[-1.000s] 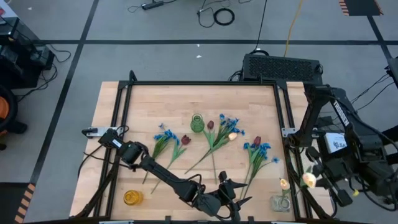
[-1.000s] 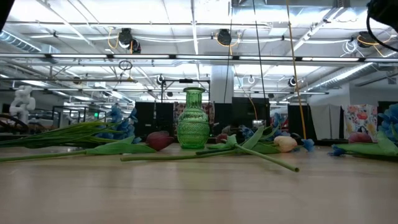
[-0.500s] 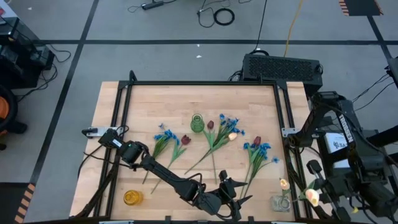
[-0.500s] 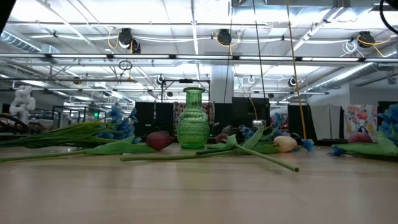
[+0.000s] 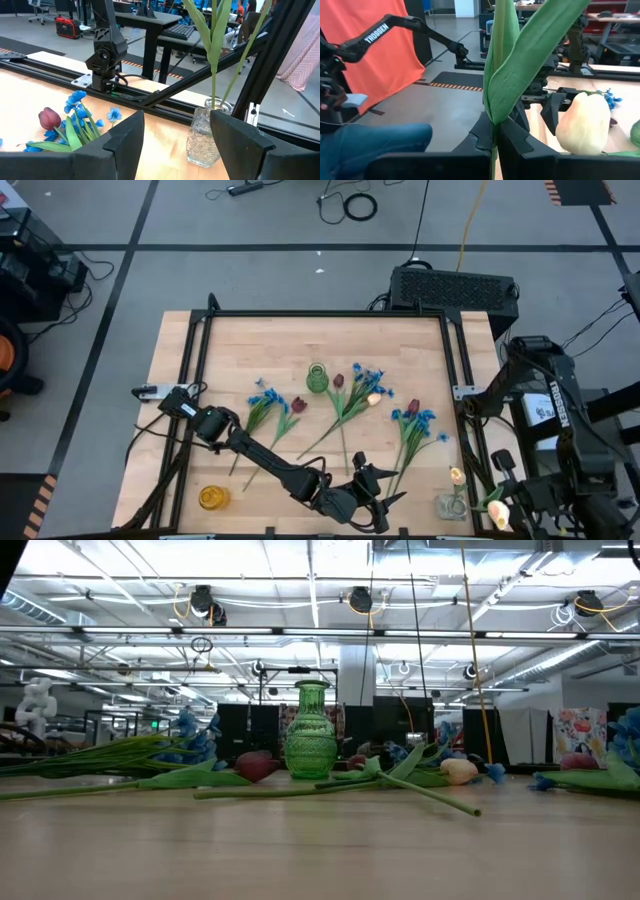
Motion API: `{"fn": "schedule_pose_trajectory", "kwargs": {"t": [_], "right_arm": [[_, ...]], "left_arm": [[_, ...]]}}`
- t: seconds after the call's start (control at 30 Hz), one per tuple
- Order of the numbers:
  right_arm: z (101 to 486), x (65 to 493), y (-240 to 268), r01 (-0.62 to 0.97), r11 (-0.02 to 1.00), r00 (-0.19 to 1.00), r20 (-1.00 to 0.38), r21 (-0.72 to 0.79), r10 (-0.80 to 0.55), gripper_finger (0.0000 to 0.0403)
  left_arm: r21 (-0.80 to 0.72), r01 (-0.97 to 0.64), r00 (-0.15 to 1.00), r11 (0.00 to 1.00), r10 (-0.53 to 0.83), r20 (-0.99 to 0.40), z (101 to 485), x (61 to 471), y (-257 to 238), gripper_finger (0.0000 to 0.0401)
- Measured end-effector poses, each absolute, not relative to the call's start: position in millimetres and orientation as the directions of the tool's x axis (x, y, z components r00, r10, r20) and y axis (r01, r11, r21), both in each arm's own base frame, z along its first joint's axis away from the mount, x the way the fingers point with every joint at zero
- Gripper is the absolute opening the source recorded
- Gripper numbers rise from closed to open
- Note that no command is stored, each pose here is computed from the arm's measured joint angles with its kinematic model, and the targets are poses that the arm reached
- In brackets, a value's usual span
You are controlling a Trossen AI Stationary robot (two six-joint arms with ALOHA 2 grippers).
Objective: Sort flowers into vase by color
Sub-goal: Put the bottom yellow flower into the transparent vase
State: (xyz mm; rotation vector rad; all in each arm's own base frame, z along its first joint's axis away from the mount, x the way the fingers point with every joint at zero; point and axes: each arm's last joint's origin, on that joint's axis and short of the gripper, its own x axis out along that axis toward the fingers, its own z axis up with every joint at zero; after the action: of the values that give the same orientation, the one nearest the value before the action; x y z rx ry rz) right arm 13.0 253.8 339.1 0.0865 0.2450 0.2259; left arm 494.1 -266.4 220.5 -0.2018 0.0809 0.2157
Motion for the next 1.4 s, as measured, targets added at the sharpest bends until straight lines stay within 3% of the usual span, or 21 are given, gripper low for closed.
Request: {"fn": "schedule_pose_trajectory", "kwargs": {"t": [0.87,1.4], "right_arm": [[324,21,244,-0.174,0.982,0.907,-0.376,0.076,0.190,0.0002],[326,25,241,-0.160,0.986,0.917,-0.362,0.054,0.169,0.0076]], "left_arm": [[-0.187,-0.220,0.974,0.957,0.204,-0.103,220,494,-267,0.0233],[-0.179,-0.223,0.972,0.958,0.205,-0.112,219,494,-266,0.0233]]}}
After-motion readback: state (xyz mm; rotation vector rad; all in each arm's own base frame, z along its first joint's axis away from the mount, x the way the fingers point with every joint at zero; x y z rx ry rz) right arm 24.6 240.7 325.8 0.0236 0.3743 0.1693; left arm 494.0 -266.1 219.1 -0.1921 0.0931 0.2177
